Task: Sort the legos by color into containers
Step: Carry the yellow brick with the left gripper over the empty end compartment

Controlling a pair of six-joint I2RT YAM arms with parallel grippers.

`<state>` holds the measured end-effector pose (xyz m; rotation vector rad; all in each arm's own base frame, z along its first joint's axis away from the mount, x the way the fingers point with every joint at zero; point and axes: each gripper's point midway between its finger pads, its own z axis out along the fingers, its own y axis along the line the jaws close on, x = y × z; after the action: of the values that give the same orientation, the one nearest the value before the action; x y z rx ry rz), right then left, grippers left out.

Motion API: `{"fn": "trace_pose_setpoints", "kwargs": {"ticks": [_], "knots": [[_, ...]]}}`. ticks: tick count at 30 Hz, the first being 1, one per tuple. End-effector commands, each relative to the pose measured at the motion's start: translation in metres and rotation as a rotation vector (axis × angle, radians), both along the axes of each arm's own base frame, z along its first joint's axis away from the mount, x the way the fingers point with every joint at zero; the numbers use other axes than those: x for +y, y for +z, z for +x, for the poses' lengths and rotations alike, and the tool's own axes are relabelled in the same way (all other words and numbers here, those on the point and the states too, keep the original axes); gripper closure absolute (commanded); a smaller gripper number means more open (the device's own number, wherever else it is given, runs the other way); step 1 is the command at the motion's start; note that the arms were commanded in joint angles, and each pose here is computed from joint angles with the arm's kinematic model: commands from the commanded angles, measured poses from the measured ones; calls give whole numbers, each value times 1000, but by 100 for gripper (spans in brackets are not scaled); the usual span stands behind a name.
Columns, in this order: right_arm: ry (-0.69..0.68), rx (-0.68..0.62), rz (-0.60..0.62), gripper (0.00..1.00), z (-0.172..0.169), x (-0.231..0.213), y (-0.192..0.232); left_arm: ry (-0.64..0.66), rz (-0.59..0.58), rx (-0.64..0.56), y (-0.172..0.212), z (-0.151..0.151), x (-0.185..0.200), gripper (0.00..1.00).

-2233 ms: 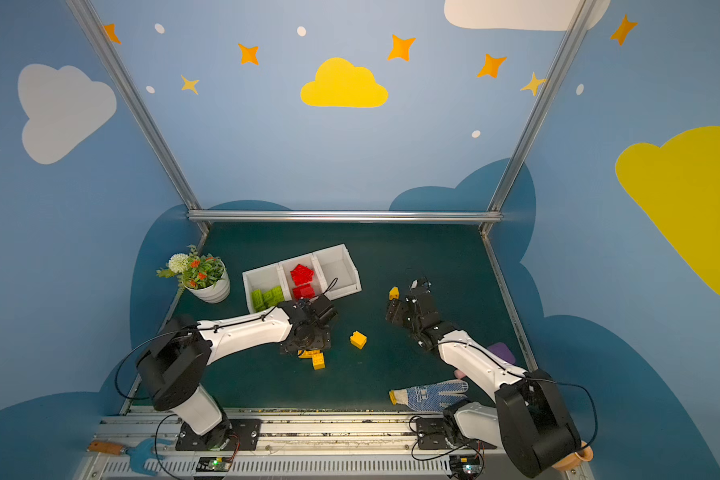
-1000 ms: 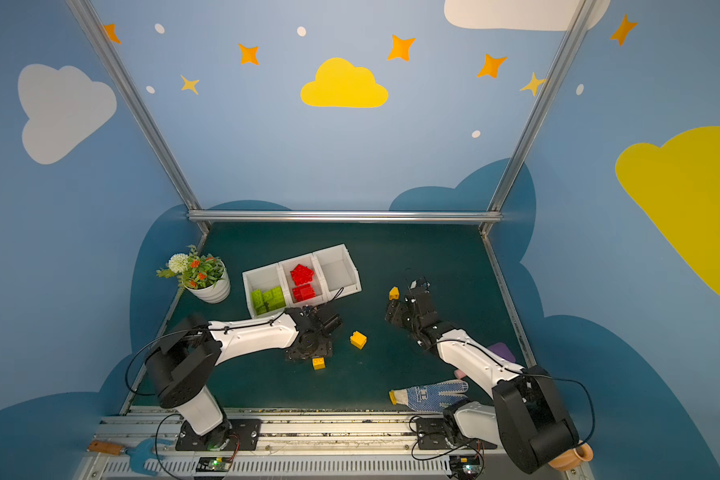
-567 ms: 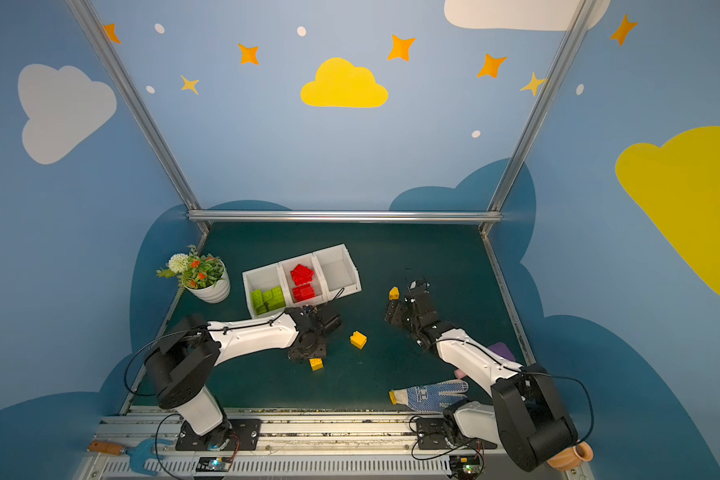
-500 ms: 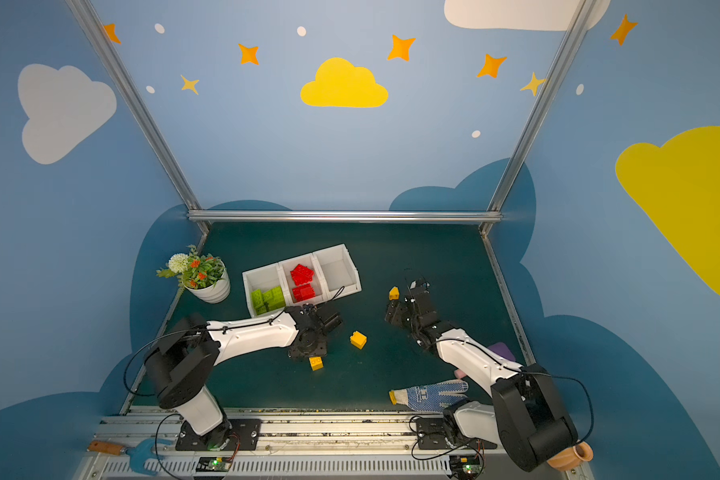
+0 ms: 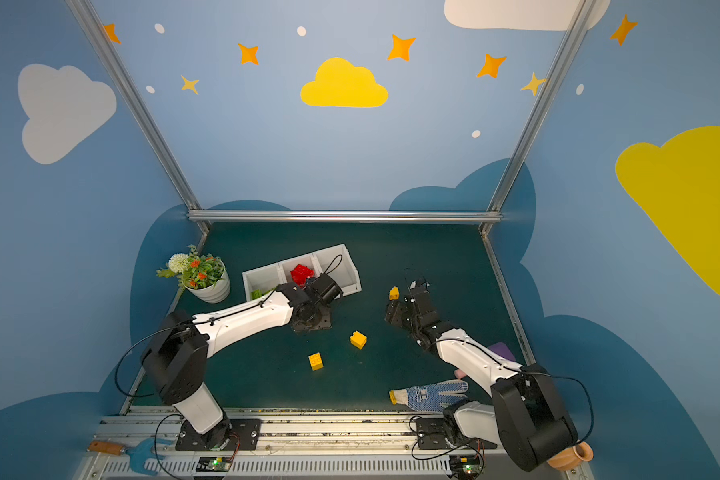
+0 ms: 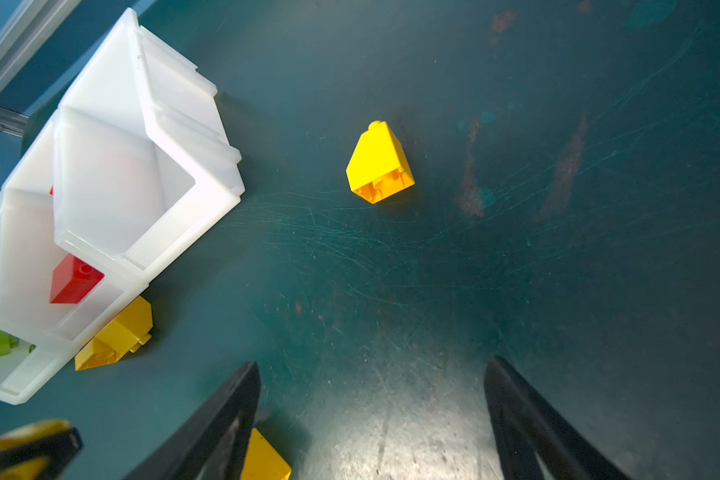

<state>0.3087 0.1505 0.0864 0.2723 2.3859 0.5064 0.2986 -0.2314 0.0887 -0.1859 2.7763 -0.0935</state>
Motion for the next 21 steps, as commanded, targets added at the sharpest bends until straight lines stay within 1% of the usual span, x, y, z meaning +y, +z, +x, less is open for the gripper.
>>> {"fn": "trace_pose_setpoints", "kwargs": {"ticks": [1,5,11,17,21], "knots": [[-3,-21,18,17,4,2,8,-33,9,-11,12,18,-1,44],[4,-11,26,17,4,4,6,-41,-19,-43,29,51,-10,44],[1,-29,21,17,4,2,11,-34,-51,-63,45,100,-15,44],[5,-36,12,17,4,2,12,-31,-65,-52,41,141,-22,44],[5,-32,3,17,5,1,10,-33,-74,-38,35,158,-29,43]]}}
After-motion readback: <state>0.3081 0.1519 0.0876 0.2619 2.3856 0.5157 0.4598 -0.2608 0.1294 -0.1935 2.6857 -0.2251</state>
